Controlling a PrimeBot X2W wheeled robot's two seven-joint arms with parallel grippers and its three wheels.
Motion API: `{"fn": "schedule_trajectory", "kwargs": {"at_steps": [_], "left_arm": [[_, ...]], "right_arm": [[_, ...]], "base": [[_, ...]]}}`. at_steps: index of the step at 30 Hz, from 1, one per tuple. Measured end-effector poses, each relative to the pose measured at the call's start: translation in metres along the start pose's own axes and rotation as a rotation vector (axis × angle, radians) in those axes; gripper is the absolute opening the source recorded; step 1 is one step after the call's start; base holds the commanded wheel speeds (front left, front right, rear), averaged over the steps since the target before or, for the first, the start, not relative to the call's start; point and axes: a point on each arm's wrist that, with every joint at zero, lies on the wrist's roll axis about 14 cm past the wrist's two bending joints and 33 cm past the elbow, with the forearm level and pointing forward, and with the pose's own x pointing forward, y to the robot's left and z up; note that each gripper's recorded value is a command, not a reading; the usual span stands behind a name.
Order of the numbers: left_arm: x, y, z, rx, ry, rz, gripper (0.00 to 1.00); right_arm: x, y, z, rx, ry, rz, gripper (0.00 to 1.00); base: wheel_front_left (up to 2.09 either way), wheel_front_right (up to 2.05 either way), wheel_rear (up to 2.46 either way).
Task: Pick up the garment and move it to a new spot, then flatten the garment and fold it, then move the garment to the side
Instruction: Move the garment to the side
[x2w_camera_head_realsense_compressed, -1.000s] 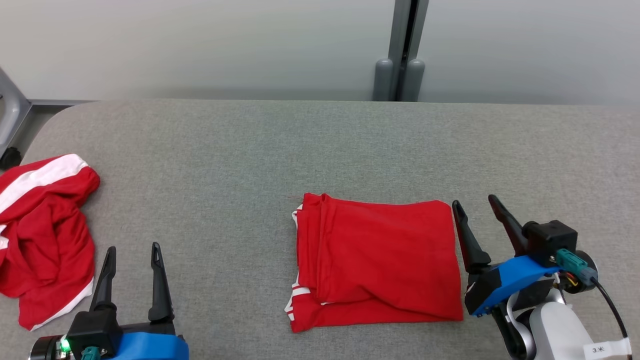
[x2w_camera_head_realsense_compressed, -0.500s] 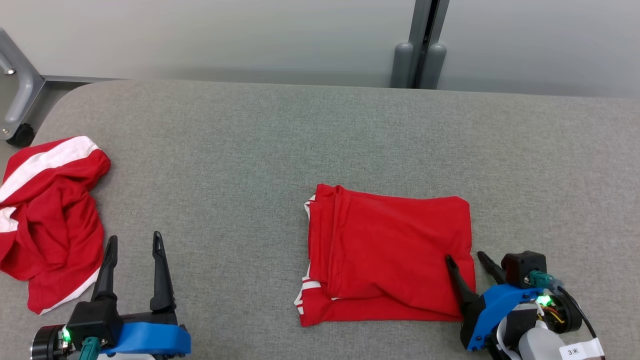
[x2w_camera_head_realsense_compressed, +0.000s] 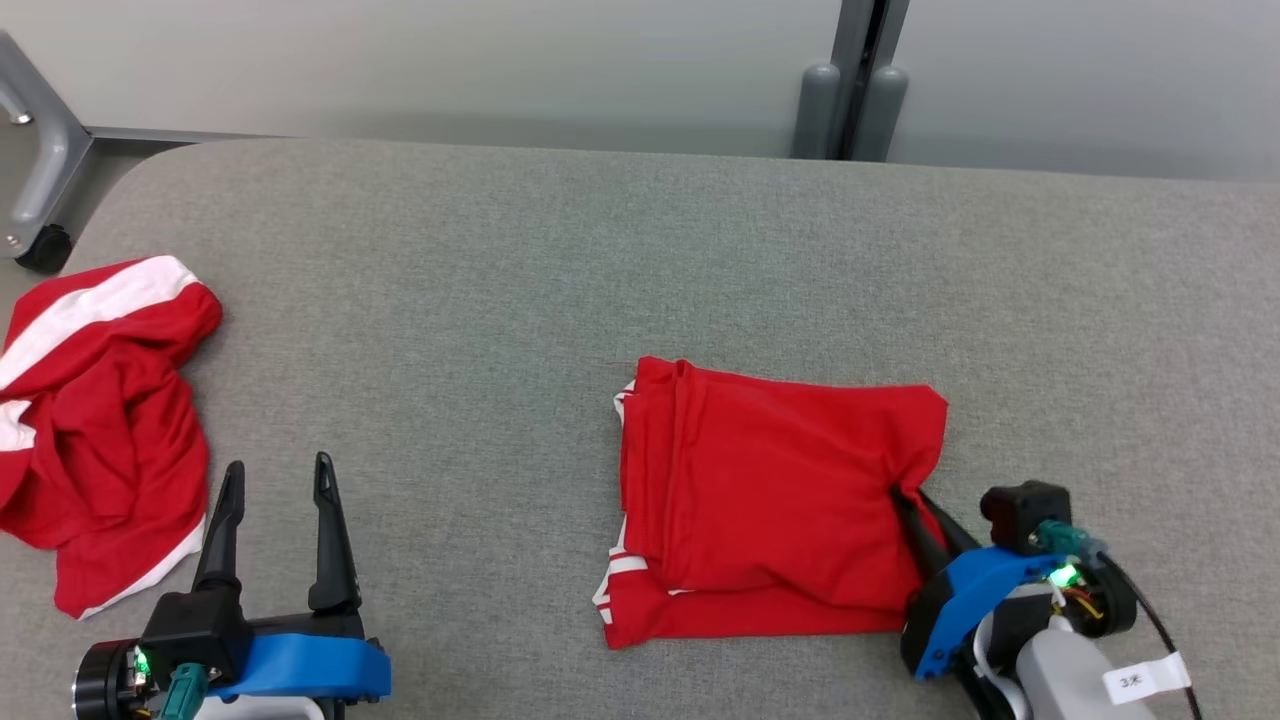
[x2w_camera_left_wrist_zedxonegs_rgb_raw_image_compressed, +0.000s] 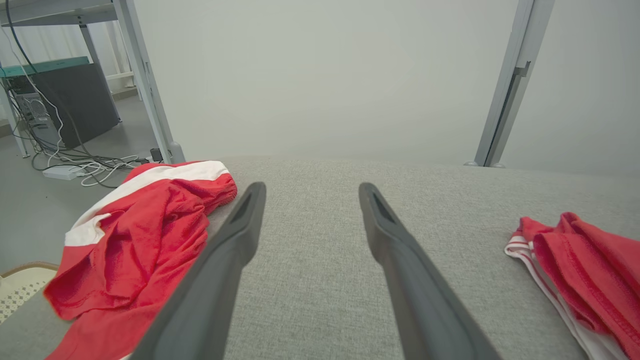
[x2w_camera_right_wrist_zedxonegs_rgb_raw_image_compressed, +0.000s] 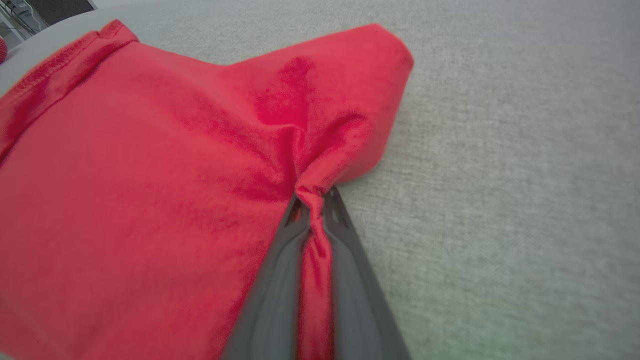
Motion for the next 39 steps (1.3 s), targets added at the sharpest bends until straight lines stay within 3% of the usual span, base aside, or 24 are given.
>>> {"fn": "schedule_trajectory", "kwargs": {"at_steps": [4,11,23,29,35,39], "left_arm": [[0.004,-0.005,-0.006,-0.004,0.016,-0.010,1.00],[0.034,-0.034,-0.011,-0.012,0.019,-0.092,1.00],[0.107,-0.101,-0.029,-0.009,-0.009,-0.276,1.00],[0.118,-0.106,-0.032,-0.003,-0.018,-0.290,1.00],[0.120,-0.104,-0.036,0.001,-0.012,-0.287,1.00],[0.122,-0.102,-0.038,0.002,-0.011,-0.284,1.00]], "right_arm": [[0.003,-0.024,0.018,-0.012,-0.059,-0.043,0.00],[0.000,-0.097,0.045,-0.067,-0.124,-0.184,0.00],[-0.024,-0.199,0.045,-0.071,-0.151,-0.428,0.00],[-0.018,-0.205,0.055,-0.094,-0.178,-0.431,0.00],[0.013,-0.208,0.107,-0.171,-0.247,-0.391,0.00],[0.028,-0.229,0.139,-0.226,-0.254,-0.415,0.00]], "base": [[0.00,0.00,0.00],[0.00,0.00,0.00],[0.00,0.00,0.00],[0.00,0.00,0.00],[0.00,0.00,0.00],[0.00,0.00,0.00]]}}
